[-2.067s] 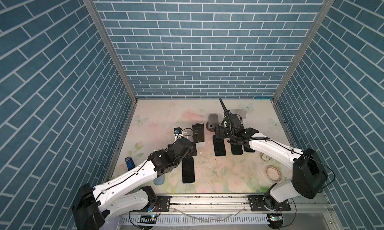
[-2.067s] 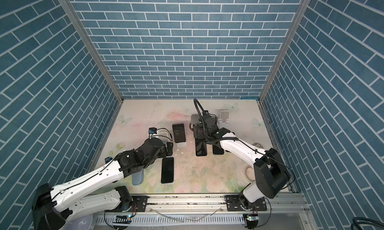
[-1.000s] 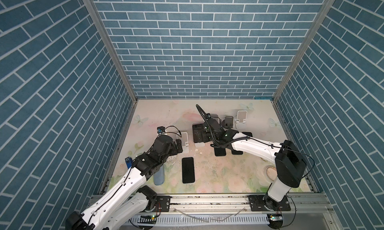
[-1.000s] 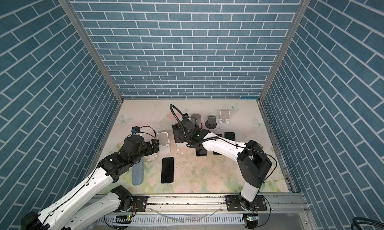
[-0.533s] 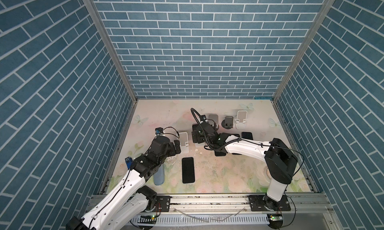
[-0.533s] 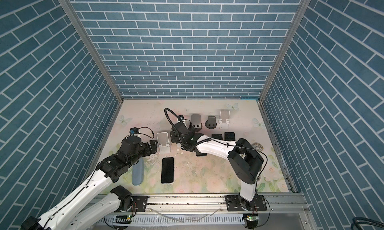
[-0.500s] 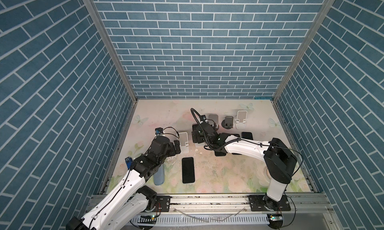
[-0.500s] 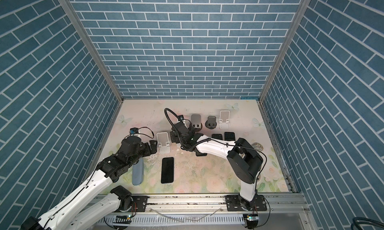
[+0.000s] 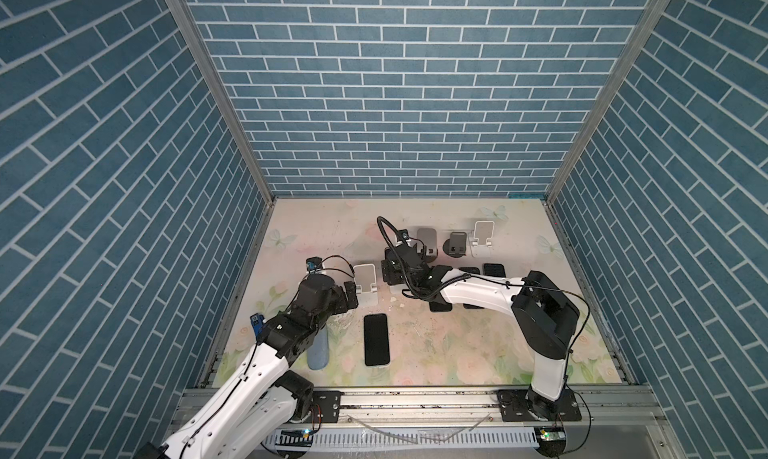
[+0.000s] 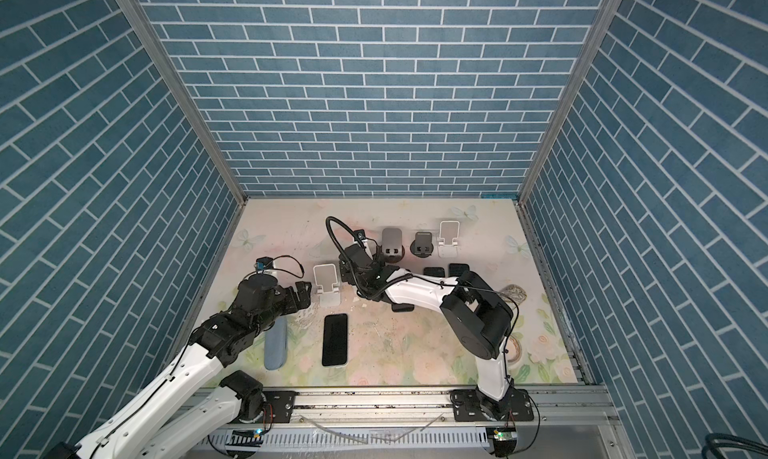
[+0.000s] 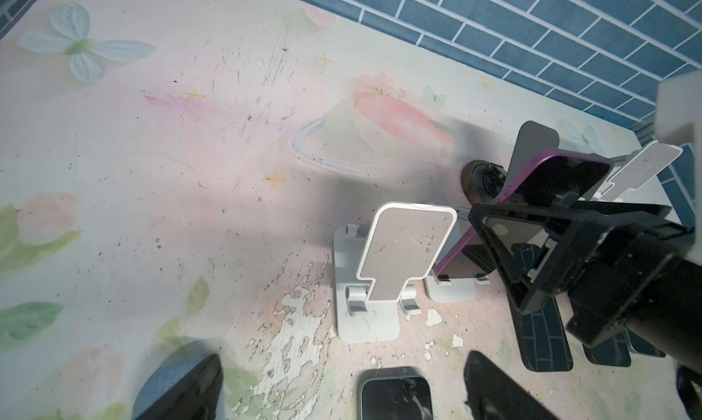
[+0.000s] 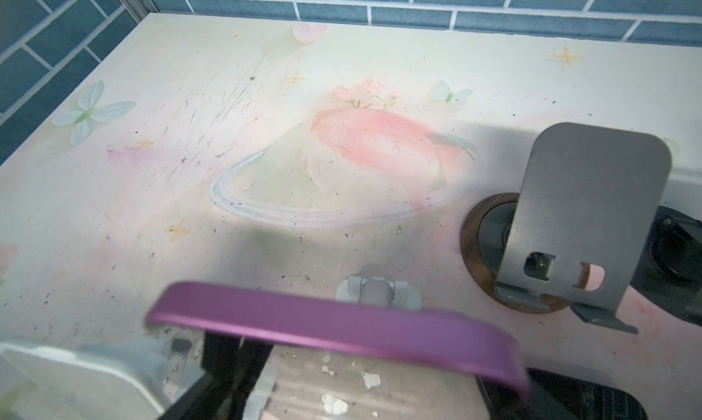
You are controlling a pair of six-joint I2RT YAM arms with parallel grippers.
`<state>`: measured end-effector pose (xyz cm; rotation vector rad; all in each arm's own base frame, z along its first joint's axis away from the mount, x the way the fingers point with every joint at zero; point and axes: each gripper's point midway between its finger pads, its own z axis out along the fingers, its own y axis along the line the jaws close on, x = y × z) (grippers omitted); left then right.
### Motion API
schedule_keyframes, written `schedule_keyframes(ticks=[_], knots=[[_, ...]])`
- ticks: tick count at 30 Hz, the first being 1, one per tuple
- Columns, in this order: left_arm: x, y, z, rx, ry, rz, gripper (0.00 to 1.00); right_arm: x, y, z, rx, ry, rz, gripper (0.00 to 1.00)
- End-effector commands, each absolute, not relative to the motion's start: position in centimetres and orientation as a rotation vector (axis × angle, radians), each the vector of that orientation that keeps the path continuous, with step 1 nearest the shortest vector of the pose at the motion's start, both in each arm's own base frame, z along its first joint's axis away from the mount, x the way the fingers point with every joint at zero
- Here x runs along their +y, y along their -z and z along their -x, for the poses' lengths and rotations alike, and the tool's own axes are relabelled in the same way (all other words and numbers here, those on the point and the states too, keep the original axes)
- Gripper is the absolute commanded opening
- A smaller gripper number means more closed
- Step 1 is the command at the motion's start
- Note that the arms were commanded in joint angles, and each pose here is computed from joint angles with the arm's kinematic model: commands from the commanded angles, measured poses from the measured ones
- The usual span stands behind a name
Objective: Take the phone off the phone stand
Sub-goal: 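Lift the purple phone off the white stand with the right gripper toward the robot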
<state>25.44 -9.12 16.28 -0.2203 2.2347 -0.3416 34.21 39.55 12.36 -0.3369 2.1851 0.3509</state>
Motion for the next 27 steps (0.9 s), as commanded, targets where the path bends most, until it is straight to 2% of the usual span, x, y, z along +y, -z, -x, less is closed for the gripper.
schedule_keyframes(ticks=[1, 5, 9, 18, 27], knots=[[-8.8, -15.7, -25.2, 2.242, 0.336, 0.218, 1.00, 40.5, -13.9, -35.2, 2.150, -0.384, 0.257, 0.80], [-8.7, -15.6, -25.2, 2.244, 0.336, 0.218, 1.00, 40.2, -13.7, -35.1, 2.153, -0.382, 0.246, 0.57], [-8.7, -15.5, -25.3, 2.244, 0.340, 0.225, 1.00, 40.3, -14.3, -35.0, 2.146, -0.395, 0.262, 0.47], [-8.7, -15.5, -25.3, 2.244, 0.345, 0.222, 1.00, 40.0, -18.5, -34.4, 2.096, -0.385, 0.365, 0.39], [-8.7, -15.8, -25.5, 2.244, 0.343, 0.217, 1.00, 39.1, -22.0, -32.8, 2.088, -0.415, 0.455, 0.37]])
